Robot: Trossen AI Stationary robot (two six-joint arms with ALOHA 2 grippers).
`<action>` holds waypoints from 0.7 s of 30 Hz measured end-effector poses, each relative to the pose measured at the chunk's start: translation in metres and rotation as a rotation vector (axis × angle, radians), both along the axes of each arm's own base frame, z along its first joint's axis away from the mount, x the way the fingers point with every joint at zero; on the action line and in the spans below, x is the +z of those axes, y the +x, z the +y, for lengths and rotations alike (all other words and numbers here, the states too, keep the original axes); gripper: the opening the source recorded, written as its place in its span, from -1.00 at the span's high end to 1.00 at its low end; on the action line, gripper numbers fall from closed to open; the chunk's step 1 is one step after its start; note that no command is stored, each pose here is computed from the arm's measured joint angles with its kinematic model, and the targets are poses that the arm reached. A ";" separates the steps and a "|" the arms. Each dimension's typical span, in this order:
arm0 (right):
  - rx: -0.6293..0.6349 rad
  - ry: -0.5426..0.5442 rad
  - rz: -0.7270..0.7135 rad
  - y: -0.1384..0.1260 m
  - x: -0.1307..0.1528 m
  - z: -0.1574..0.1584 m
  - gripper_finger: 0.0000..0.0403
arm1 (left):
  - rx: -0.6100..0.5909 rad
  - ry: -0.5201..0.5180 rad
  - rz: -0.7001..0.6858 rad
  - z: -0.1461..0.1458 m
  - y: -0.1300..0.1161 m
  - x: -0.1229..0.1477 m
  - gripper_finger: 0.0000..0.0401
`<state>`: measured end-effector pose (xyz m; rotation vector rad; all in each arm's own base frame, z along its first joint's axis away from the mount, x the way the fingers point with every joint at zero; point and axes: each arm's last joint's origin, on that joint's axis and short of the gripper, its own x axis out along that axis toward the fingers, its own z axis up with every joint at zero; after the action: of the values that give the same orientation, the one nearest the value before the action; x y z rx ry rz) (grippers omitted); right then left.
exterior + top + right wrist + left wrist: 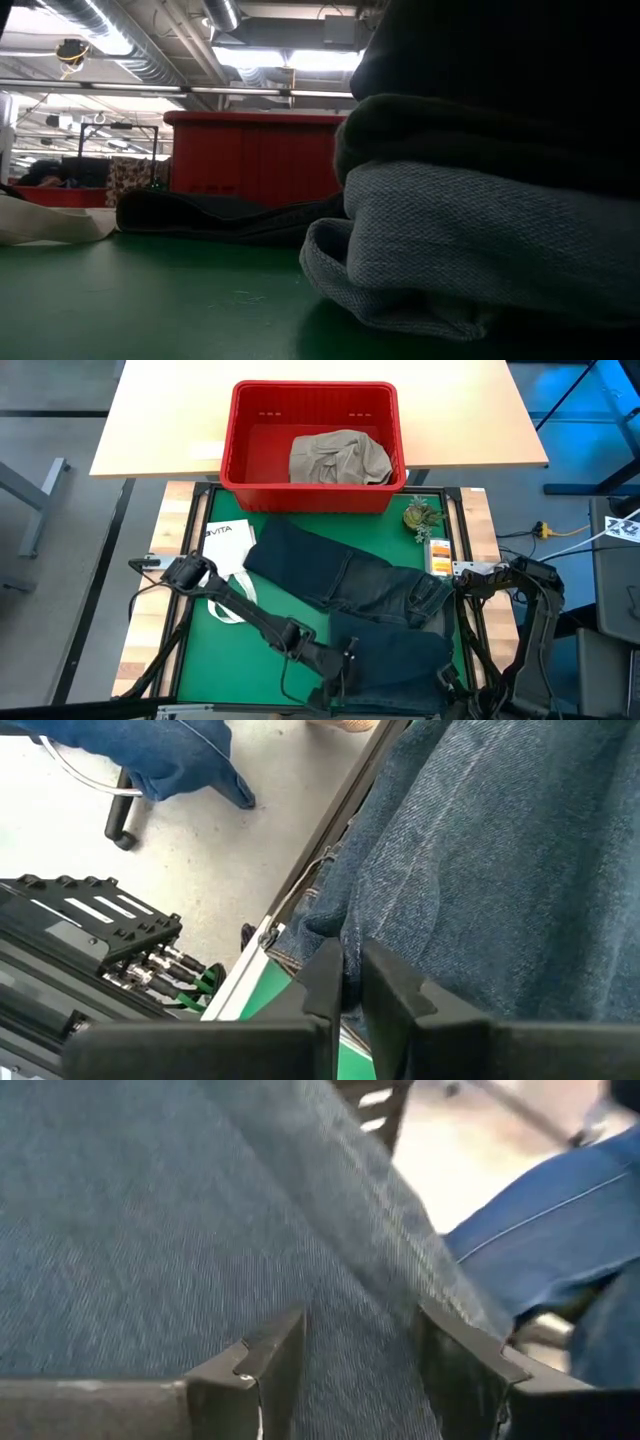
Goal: Fold Laundry from Bin
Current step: Fold the dark blue jeans
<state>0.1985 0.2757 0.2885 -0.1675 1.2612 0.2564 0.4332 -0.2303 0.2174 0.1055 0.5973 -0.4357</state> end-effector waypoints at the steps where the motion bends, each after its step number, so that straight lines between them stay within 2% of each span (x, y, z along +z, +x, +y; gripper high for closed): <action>1: 0.001 0.003 0.004 0.000 0.000 0.000 0.84 | 0.017 0.027 0.003 -0.002 -0.002 -0.001 0.11; 4: 0.002 0.005 0.008 0.000 0.000 0.000 0.84 | 0.055 0.117 0.039 -0.005 -0.008 -0.008 0.11; 6: 0.002 0.004 0.007 0.000 0.000 0.000 0.84 | 0.083 0.142 0.078 -0.003 -0.010 -0.013 0.11; 15: 0.002 0.006 0.011 0.000 0.000 0.000 0.84 | 0.115 0.124 0.057 -0.004 -0.013 -0.002 0.11; 21: -0.010 0.027 0.037 0.003 0.000 -0.002 0.79 | 0.092 0.109 -0.010 -0.028 -0.024 0.003 0.11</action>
<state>0.2018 0.2732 0.2883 -0.1341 1.2944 0.2684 0.4090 -0.2587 0.2209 0.1831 0.6139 -0.3134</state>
